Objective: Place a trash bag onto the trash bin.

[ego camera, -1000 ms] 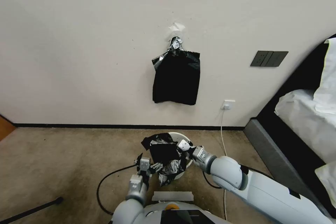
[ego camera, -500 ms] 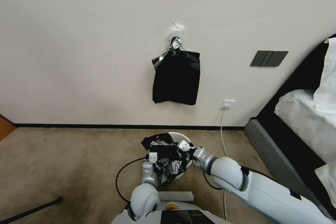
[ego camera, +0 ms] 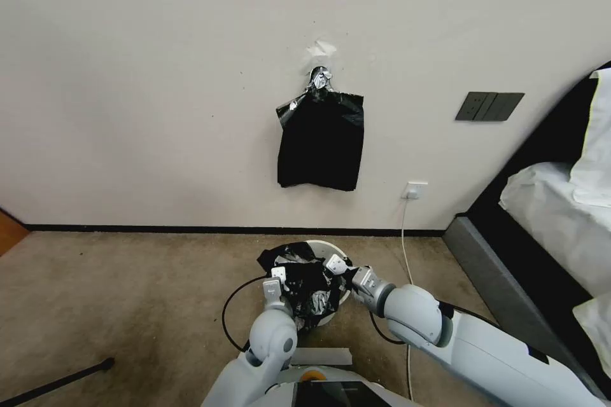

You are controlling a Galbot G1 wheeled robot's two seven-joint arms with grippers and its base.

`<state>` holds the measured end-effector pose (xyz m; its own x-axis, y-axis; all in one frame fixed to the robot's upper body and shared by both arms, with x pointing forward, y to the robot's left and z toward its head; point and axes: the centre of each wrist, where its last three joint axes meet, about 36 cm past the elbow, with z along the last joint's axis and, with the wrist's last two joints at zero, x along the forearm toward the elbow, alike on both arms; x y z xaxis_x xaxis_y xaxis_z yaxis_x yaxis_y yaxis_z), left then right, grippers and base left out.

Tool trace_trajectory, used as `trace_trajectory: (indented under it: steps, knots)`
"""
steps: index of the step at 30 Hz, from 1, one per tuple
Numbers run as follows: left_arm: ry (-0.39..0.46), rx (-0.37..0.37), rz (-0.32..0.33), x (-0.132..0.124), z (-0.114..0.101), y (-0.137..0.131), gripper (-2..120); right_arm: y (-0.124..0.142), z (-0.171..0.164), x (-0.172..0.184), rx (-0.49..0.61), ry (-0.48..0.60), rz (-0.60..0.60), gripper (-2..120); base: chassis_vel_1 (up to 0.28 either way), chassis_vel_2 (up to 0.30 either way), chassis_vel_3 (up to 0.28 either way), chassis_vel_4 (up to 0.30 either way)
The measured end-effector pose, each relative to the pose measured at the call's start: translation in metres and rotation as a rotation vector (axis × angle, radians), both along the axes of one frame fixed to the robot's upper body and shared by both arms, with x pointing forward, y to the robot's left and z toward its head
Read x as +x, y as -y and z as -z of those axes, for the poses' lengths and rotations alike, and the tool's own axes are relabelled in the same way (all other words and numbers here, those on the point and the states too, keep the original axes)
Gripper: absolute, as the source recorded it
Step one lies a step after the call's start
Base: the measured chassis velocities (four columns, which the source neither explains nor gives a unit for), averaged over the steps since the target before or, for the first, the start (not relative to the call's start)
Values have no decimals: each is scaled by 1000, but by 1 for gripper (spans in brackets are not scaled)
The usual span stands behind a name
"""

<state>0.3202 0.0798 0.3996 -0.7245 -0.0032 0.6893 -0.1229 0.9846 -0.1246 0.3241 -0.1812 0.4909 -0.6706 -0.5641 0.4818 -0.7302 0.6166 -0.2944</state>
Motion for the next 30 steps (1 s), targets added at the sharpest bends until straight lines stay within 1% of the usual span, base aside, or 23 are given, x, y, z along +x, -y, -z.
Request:
trace_trajectory:
  steps: [1,4,5,6,7,8,10,13,16,17,19,20,22,23,24,25,27,28,29,30]
  knots:
    - [0,0,0,0,0,0,40,0,0,0,0,0,0,0,0,0,0,0]
    - [-8,-1,-10,2,-1,-1,27,0,1,-1,10,-3,1,0,0,0,0,0]
    - [-8,-1,-10,2,-1,-1,27,0,1,-1,10,-3,1,0,0,0,0,0]
    - [-9,0,-11,3,-1,-2,21,0,3,-2,16,-4,2,0,0,0,0,0]
    - [-10,1,-12,3,-1,-3,17,0,3,-2,19,-4,3,0,0,0,0,0]
    - [-10,1,-12,3,-1,-3,17,0,3,-2,19,-4,3,0,0,0,0,0]
    - [-7,2,-13,3,-2,-6,5,1,4,-3,36,0,7,0,0,0,0,0]
    - [2,-6,-13,1,-4,-11,1,2,3,-3,52,16,20,0,0,0,0,0]
    - [13,-19,-10,-1,-4,-15,1,3,2,-2,64,28,35,0,0,0,0,0]
    - [39,-40,-1,-5,-4,-20,1,3,-1,0,81,43,50,0,0,0,0,0]
    - [80,-49,20,-10,-4,-27,1,5,-3,2,89,57,58,0,0,0,0,0]
    - [80,-49,20,-10,-4,-27,1,5,-3,2,89,57,58,0,0,0,0,0]
    - [140,-48,59,-17,-5,-34,1,8,-7,6,94,73,71,0,0,0,0,0]
    - [173,-47,89,-22,-6,-38,1,10,-8,10,91,84,79,0,0,0,0,0]
    - [173,-47,89,-22,-6,-38,1,10,-8,10,91,84,79,0,0,0,0,0]
    - [190,-46,106,-25,-6,-40,1,11,-9,12,89,90,83,0,0,0,0,0]
    - [257,-29,170,-35,-7,-48,1,17,-12,21,74,111,97,0,0,0,0,0]
    - [289,-11,193,-39,-7,-51,1,19,-14,24,66,120,104,0,0,0,0,0]
    - [289,-11,193,-39,-7,-51,1,19,-14,24,66,120,104,0,0,0,0,0]
    - [332,11,229,-44,-8,-55,1,22,-16,28,57,134,111,0,0,0,0,0]
